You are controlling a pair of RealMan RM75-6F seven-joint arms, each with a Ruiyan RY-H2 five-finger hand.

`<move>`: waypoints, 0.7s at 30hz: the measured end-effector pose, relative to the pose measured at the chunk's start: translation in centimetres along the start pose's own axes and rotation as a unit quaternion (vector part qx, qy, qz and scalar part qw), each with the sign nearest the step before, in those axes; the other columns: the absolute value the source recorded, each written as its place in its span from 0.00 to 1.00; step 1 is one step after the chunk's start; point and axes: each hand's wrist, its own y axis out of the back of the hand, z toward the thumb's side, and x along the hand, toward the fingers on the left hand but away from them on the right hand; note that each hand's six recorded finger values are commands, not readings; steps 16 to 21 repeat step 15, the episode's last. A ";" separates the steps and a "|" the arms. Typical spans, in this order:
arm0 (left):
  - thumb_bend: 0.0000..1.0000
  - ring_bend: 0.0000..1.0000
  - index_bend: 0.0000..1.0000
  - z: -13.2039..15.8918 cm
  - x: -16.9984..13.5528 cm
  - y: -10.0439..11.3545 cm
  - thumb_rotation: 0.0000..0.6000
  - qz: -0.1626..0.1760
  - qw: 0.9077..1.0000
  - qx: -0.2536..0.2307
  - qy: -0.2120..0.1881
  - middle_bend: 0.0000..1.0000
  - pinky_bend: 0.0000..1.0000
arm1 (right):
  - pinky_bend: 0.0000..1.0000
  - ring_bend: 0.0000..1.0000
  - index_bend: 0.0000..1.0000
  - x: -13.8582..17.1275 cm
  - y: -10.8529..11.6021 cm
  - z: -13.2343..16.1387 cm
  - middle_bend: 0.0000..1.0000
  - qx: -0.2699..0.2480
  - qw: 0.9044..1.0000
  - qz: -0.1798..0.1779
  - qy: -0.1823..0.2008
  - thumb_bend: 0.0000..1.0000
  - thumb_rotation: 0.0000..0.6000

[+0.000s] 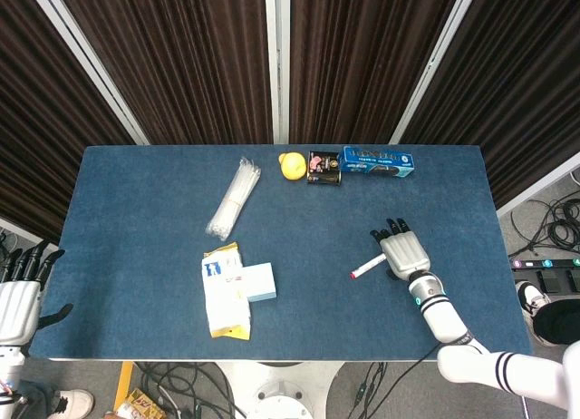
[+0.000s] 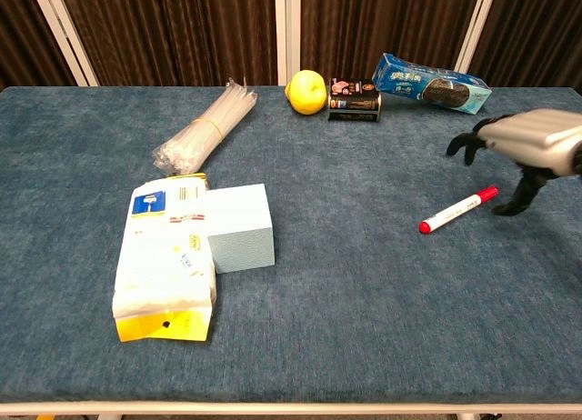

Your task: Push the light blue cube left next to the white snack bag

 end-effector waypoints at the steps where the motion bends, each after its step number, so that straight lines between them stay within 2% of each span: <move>1: 0.05 0.12 0.22 0.0 0.0 0.0 1.00 0.000 1.000 0.000 0.000 0.15 0.10 | 0.05 0.00 0.12 0.4 0.3 -0.5 0.20 -0.004 1.000 -0.008 -0.004 0.12 1.00; 5: 0.05 0.12 0.22 0.1 0.3 0.0 1.00 -0.002 1.000 -0.001 0.002 0.15 0.10 | 0.01 0.00 0.05 2.9 1.9 -3.3 0.15 -0.028 0.998 -0.051 -0.022 0.15 1.00; 9: 0.05 0.12 0.22 0.1 0.3 -0.1 1.00 -0.002 1.000 -0.002 0.003 0.15 0.10 | 0.00 0.00 0.00 7.0 2.9 -6.4 0.09 -0.057 0.993 -0.100 -0.036 0.16 1.00; 15: 0.05 0.12 0.22 0.2 0.4 -0.3 1.00 -0.003 1.000 -0.002 0.003 0.15 0.10 | 0.00 0.00 0.00 13.9 2.3 -10.1 0.08 -0.106 0.978 -0.164 -0.078 0.18 1.00; 21: 0.05 0.12 0.22 0.2 0.4 -0.3 1.00 -0.003 1.000 -0.002 0.003 0.15 0.10 | 0.00 0.00 0.00 13.9 2.3 -10.1 0.08 -0.106 0.978 -0.164 -0.078 0.18 1.00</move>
